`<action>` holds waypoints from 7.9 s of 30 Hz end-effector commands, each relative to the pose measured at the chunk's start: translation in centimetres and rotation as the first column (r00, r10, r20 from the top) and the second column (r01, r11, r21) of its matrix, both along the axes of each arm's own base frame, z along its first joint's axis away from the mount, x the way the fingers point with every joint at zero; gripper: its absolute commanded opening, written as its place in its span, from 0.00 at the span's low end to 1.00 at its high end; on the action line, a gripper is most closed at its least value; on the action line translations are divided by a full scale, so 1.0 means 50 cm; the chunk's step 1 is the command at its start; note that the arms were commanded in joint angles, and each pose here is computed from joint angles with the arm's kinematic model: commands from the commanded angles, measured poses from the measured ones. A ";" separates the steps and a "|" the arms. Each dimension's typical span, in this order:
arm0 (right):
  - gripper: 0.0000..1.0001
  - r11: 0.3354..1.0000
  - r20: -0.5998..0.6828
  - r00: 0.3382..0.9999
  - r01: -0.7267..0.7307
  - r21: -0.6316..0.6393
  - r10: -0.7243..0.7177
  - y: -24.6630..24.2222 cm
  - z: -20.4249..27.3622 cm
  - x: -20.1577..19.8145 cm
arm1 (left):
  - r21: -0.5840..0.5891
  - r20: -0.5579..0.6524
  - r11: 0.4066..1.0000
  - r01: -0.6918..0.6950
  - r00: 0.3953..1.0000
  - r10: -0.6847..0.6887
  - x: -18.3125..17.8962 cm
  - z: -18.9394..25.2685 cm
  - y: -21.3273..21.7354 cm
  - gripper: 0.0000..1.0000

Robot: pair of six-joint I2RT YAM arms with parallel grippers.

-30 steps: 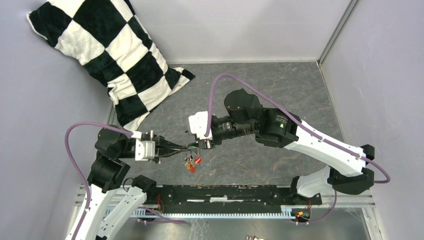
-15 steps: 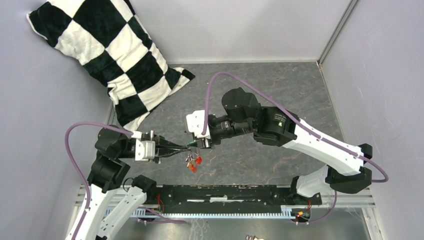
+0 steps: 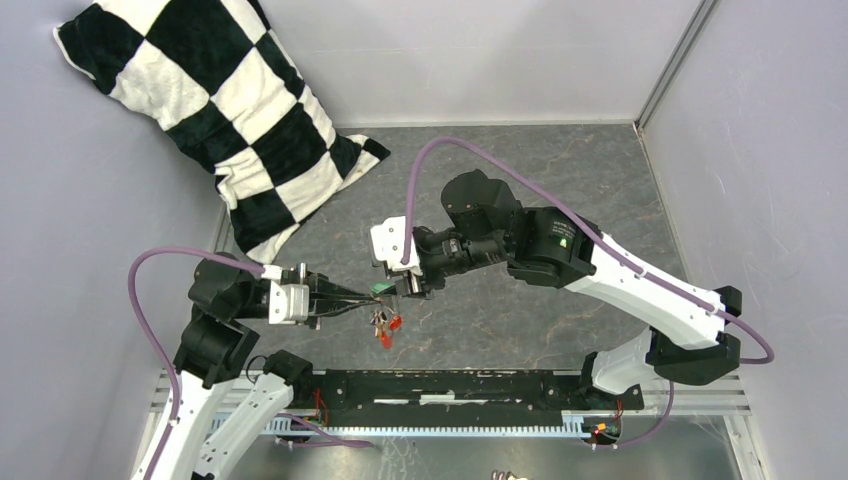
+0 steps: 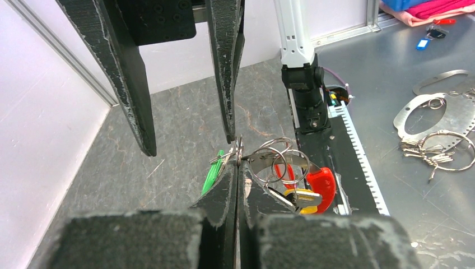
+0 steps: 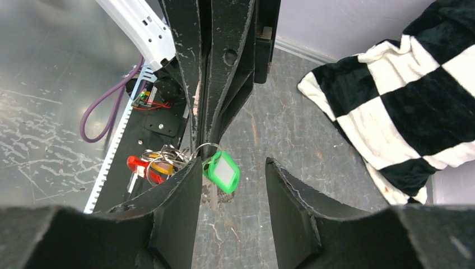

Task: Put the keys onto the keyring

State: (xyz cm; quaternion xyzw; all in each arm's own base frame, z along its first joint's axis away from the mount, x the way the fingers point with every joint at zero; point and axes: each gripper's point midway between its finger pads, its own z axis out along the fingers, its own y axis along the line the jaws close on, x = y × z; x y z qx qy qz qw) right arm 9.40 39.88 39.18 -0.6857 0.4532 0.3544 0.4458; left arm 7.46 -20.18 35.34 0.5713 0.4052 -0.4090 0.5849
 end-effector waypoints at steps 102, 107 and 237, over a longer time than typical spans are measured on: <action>0.08 0.998 0.001 1.000 0.017 0.063 -0.017 -0.005 -0.015 0.018 | -0.058 -0.053 0.983 -0.176 0.984 0.173 0.044 0.027 0.013 0.02; 0.00 0.998 0.009 1.000 0.019 0.061 -0.020 -0.007 -0.017 0.020 | -0.042 -0.058 0.987 -0.157 0.986 0.154 0.037 0.020 0.011 0.02; 0.00 0.949 -0.293 0.949 -0.014 0.316 0.112 -0.003 -0.012 -0.015 | 0.174 0.394 0.981 -0.090 0.919 0.014 -0.022 -0.068 0.055 0.02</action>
